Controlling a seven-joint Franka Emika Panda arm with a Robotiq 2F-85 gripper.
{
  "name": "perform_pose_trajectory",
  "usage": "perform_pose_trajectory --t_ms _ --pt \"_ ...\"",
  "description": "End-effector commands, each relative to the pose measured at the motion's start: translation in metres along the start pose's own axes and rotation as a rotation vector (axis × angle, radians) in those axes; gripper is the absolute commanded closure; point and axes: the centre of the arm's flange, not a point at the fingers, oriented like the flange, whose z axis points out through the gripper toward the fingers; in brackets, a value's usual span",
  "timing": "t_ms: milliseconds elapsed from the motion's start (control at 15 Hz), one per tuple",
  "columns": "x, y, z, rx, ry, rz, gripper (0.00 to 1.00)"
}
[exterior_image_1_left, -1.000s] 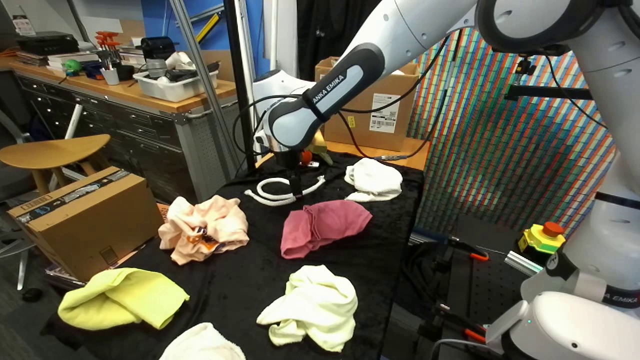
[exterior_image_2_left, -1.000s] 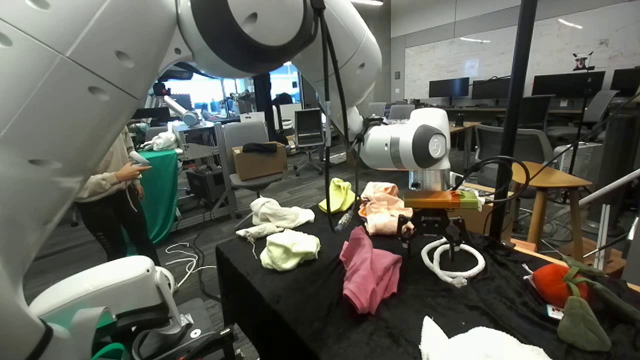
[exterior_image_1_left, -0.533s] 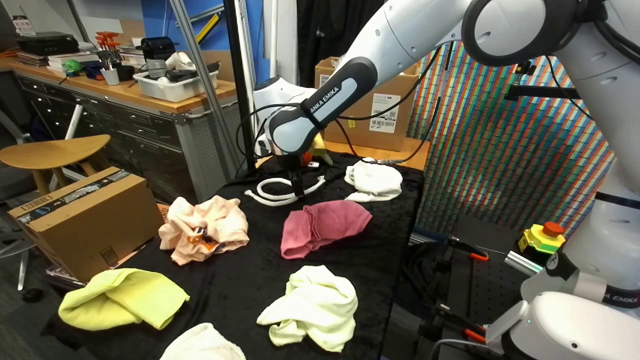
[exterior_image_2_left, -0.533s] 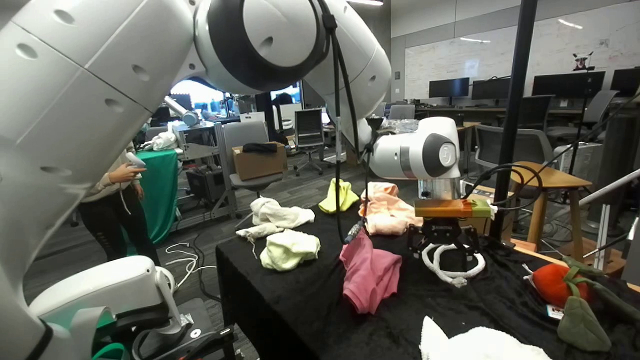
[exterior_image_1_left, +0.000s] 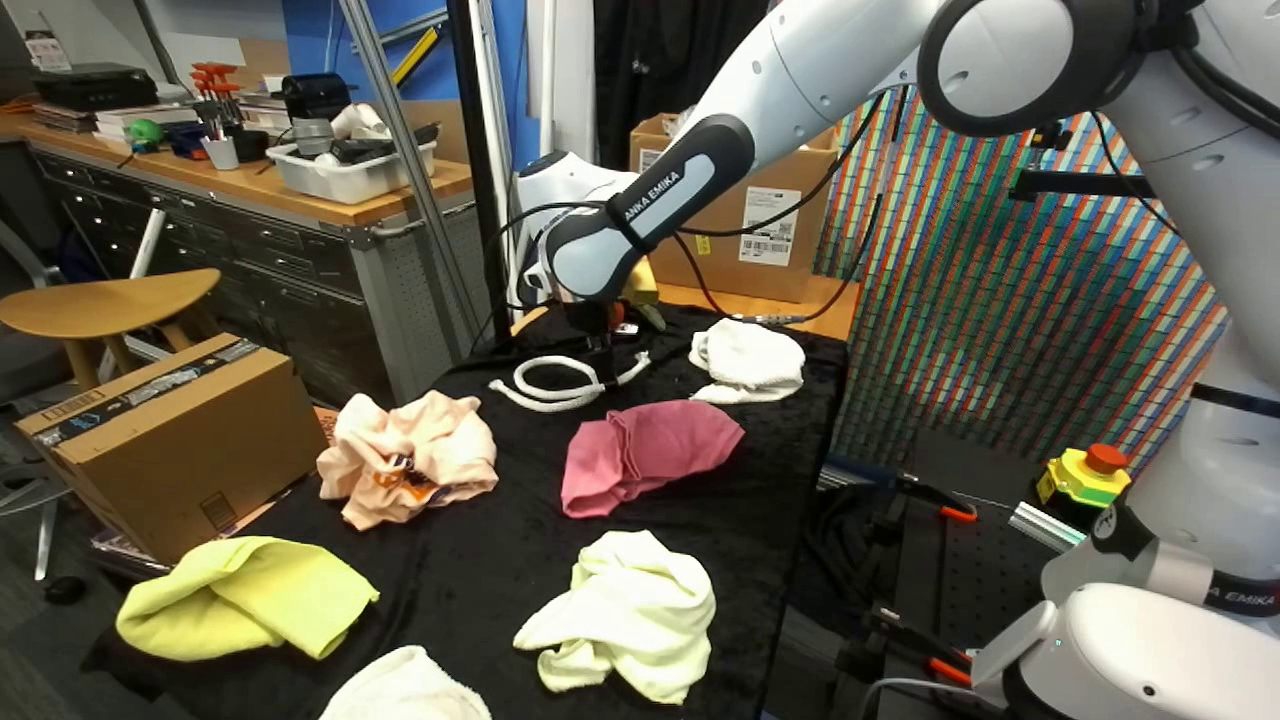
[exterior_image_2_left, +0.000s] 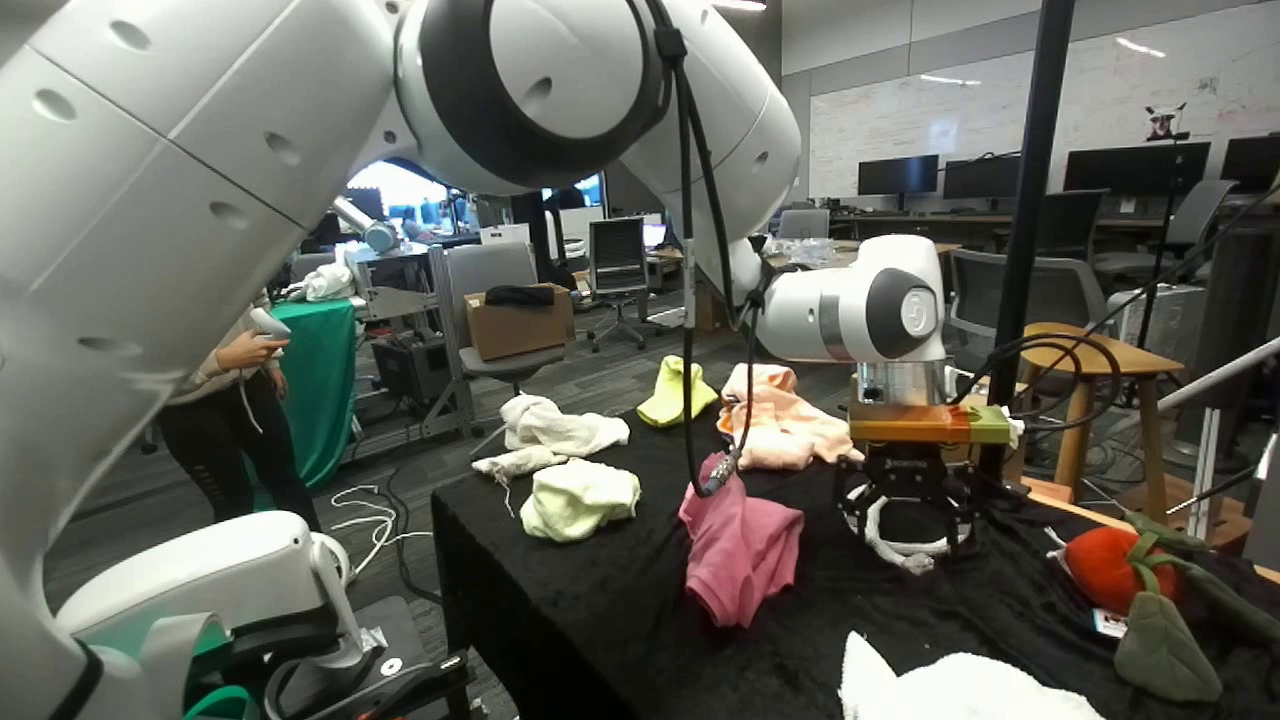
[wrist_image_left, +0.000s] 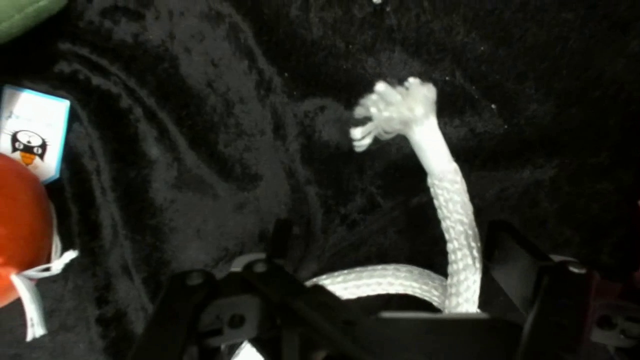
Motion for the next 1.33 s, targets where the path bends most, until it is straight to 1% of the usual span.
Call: perform_pose_trajectory --t_ms 0,67,400,533,600,733,800,867,1133,1267 --pt "0.007 0.016 -0.001 -0.011 -0.007 0.001 0.21" --pt "0.007 0.017 0.000 -0.009 -0.006 0.000 0.31" --pt "0.006 0.025 0.001 -0.004 -0.004 0.016 0.71" --pt "0.004 0.027 -0.001 -0.003 -0.001 0.022 0.84" --pt "0.004 0.028 -0.001 -0.006 0.000 0.025 0.89" --pt "0.002 0.029 -0.004 -0.007 0.007 0.033 0.94" --pt "0.000 0.029 -0.006 -0.009 0.011 0.036 0.94" --pt "0.000 0.028 -0.007 -0.008 0.015 0.031 0.90" --pt "-0.010 0.020 -0.023 -0.011 0.039 0.035 0.90" --pt "-0.022 0.011 -0.038 -0.033 0.064 0.058 0.90"
